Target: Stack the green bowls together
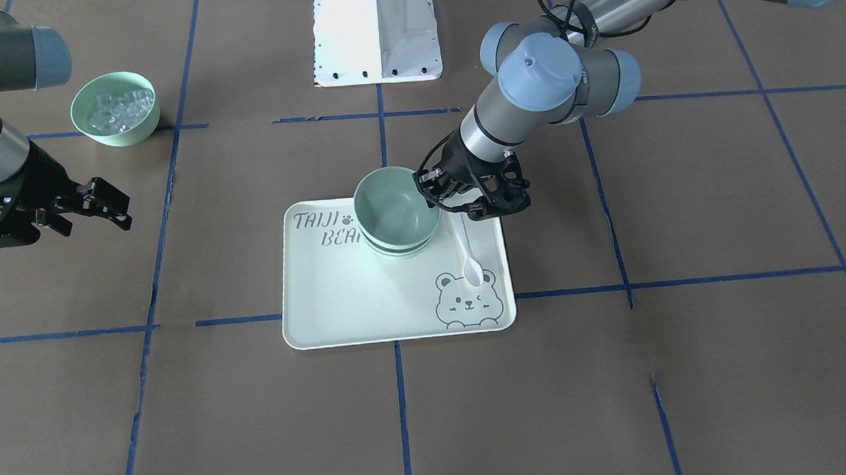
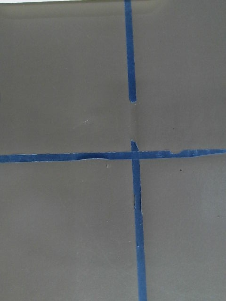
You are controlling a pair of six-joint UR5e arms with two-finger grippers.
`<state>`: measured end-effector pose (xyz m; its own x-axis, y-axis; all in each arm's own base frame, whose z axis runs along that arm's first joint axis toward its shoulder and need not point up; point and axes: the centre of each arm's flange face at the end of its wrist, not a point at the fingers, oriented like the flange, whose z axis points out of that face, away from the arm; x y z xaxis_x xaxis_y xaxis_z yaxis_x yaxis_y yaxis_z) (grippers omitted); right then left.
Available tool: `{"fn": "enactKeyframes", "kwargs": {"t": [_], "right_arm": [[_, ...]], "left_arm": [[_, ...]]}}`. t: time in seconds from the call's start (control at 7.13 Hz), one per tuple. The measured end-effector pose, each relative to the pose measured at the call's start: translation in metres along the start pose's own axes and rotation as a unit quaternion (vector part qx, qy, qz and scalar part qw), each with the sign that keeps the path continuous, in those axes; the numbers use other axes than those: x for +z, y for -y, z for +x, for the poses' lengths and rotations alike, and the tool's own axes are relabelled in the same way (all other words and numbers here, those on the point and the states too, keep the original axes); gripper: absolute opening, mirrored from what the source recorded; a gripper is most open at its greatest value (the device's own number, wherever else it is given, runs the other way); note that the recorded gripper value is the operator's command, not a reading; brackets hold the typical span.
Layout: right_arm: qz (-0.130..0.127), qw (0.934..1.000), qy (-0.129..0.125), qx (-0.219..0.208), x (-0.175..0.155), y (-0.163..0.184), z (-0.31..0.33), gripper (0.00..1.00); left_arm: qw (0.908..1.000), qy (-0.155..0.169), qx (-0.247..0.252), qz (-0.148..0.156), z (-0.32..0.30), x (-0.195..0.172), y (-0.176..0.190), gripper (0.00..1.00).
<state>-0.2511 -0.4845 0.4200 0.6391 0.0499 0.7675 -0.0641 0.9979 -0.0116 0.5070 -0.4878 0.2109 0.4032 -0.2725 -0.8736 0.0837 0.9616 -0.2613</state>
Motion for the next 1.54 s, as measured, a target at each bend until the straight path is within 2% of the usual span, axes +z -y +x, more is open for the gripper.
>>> {"fn": "enactKeyframes", "kwargs": {"t": [0.42, 0.56, 0.7, 0.84, 1.26, 1.54], "right_arm": [[-0.001, 1.0, -0.001, 0.001, 0.002, 0.0, 0.001, 1.0], [-0.001, 1.0, -0.002, 0.001, 0.002, 0.0, 0.001, 1.0], [-0.001, 1.0, -0.002, 0.001, 0.002, 0.0, 0.001, 1.0], [-0.001, 1.0, -0.002, 0.001, 0.002, 0.0, 0.001, 1.0], [-0.002, 1.0, -0.002, 0.002, 0.003, 0.001, 0.002, 1.0], [0.001, 1.0, 0.001, -0.001, -0.004, 0.006, 0.006, 1.0]], "left_arm": [[1.0, 0.003, 0.0, -0.002, 0.0, 0.006, -0.003, 0.0], [1.0, 0.005, -0.001, -0.002, -0.002, 0.008, -0.003, 0.1], [1.0, 0.006, -0.001, -0.003, -0.003, 0.009, -0.003, 0.63], [1.0, 0.006, 0.0, -0.003, -0.003, 0.01, -0.005, 1.0], [0.9997, 0.002, 0.011, 0.021, -0.005, 0.01, -0.008, 1.0], [0.9983, -0.015, 0.038, 0.041, -0.028, -0.033, -0.002, 1.0]]}}
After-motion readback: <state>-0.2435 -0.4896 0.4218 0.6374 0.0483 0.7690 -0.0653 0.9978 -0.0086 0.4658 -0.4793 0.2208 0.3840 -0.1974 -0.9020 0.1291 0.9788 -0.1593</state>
